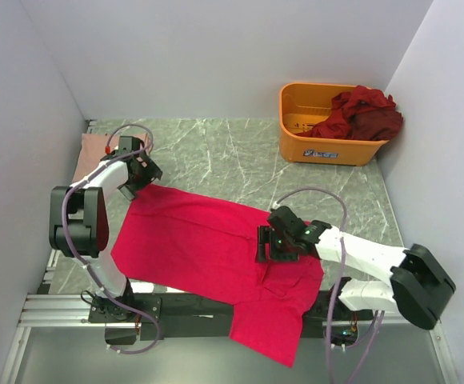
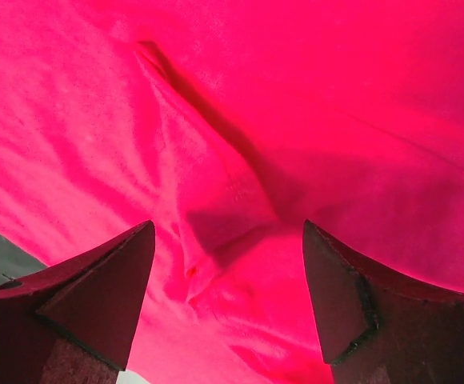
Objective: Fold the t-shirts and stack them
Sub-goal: Fold the tshirt
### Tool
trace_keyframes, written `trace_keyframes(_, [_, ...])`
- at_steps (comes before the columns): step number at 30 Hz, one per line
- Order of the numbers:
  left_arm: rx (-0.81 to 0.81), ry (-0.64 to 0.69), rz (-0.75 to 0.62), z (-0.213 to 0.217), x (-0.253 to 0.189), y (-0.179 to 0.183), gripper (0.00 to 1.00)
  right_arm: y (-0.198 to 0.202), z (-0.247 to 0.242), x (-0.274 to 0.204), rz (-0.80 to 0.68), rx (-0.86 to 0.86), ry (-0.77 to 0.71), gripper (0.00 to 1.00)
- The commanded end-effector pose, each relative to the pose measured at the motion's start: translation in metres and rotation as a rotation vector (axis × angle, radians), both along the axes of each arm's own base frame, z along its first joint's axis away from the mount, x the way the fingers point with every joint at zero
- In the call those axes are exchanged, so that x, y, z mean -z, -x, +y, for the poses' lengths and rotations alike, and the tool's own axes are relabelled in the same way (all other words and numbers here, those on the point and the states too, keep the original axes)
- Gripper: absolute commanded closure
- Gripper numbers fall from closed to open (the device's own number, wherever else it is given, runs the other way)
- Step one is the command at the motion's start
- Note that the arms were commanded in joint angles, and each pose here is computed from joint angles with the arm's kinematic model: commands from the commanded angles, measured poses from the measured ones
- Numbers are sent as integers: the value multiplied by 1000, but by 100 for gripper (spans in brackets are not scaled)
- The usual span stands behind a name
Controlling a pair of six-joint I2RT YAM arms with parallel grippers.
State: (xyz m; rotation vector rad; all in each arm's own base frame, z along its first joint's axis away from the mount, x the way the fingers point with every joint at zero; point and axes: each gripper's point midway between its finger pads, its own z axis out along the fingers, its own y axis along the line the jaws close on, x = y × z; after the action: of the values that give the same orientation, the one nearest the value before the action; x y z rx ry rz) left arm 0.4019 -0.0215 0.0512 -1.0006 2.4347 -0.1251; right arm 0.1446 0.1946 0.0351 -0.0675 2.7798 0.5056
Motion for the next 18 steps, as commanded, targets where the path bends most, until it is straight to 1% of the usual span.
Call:
trace_keyframes(1, [-1, -5, -71, 2, -24, -4, 1, -15, 32, -16, -40, -49, -111, 19])
trace_keyframes(2, [-2, -6, -75, 2, -25, -4, 1, -13, 40, -20, -50, -78, -143, 19])
trace_keyframes(3, [-1, -3, -78, 2, -26, -4, 1, -14, 51, -28, -95, -123, -170, 19])
trace_keyframes(6, [0, -2, -80, 2, -27, -3, 1, -20, 62, -43, -175, -180, -146, 19])
trace_keyframes(8, [-2, 0, -80, 2, -26, -2, 1, -12, 73, -46, -189, -244, -142, 19])
trace_keyframes(12, [-7, -10, -82, 4, -31, 2, 1, 5, 109, -49, -178, -395, -187, 19])
trace_keyframes(14, [-8, -14, -83, 5, -33, 3, 0, 13, 125, -57, -202, -464, -174, 19])
trace_keyframes(15, [-8, -16, -83, 5, -35, 5, 0, 16, 121, -50, -191, -483, -121, 19])
trace_keyframes(16, [-11, -17, -88, 6, -37, 5, 1, 12, 118, -49, -217, -467, -80, 19])
trace_keyframes(18, [-8, -17, -108, 5, -44, 6, 1, 14, 112, -51, -215, -448, -64, 19])
